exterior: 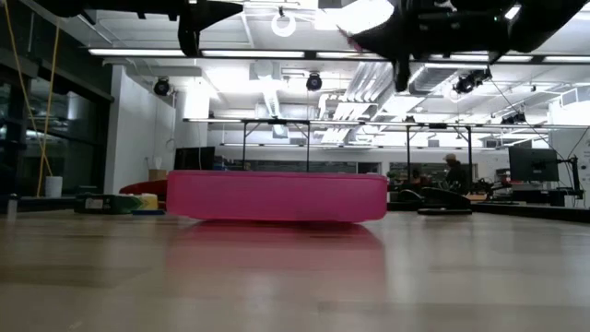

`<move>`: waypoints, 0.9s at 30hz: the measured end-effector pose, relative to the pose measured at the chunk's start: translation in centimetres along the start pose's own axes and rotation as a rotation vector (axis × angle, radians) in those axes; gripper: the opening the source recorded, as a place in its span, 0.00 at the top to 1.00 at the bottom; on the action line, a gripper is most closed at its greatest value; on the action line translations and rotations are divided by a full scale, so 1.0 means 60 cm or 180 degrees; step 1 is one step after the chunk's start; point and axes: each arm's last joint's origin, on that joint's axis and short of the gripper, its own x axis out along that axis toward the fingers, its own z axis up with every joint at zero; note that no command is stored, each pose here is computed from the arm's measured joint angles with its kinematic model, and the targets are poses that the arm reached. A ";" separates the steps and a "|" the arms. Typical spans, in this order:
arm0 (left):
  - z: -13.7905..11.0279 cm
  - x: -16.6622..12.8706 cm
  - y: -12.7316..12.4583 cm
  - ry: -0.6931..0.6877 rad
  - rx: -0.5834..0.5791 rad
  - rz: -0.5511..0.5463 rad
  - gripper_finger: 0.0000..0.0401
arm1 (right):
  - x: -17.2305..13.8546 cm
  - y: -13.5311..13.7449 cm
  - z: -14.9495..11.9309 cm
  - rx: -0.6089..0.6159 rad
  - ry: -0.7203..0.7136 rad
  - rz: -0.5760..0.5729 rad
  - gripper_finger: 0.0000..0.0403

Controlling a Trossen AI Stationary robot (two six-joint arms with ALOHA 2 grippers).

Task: Pack school essentials
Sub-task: Put the pink pencil into the pink supply box

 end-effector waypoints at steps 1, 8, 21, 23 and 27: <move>0.000 0.000 0.000 0.0000 -0.0039 0.0000 0.68 | 0.005 0.004 -0.002 -0.0010 -0.0031 0.0125 1.00; 0.000 0.000 0.000 0.0000 -0.0046 -0.0001 0.68 | 0.029 0.016 -0.021 -0.0032 -0.0162 0.0487 1.00; 0.000 0.000 0.000 0.0001 -0.0045 -0.0002 0.68 | 0.031 0.018 -0.018 -0.0037 -0.0270 0.0554 1.00; 0.000 0.000 0.000 0.0001 -0.0045 -0.0003 0.68 | 0.031 0.018 -0.019 0.0032 -0.0244 0.0571 1.00; 0.000 0.000 0.000 0.0000 -0.0045 -0.0003 0.68 | 0.038 0.021 -0.039 0.0170 0.0250 0.0487 1.00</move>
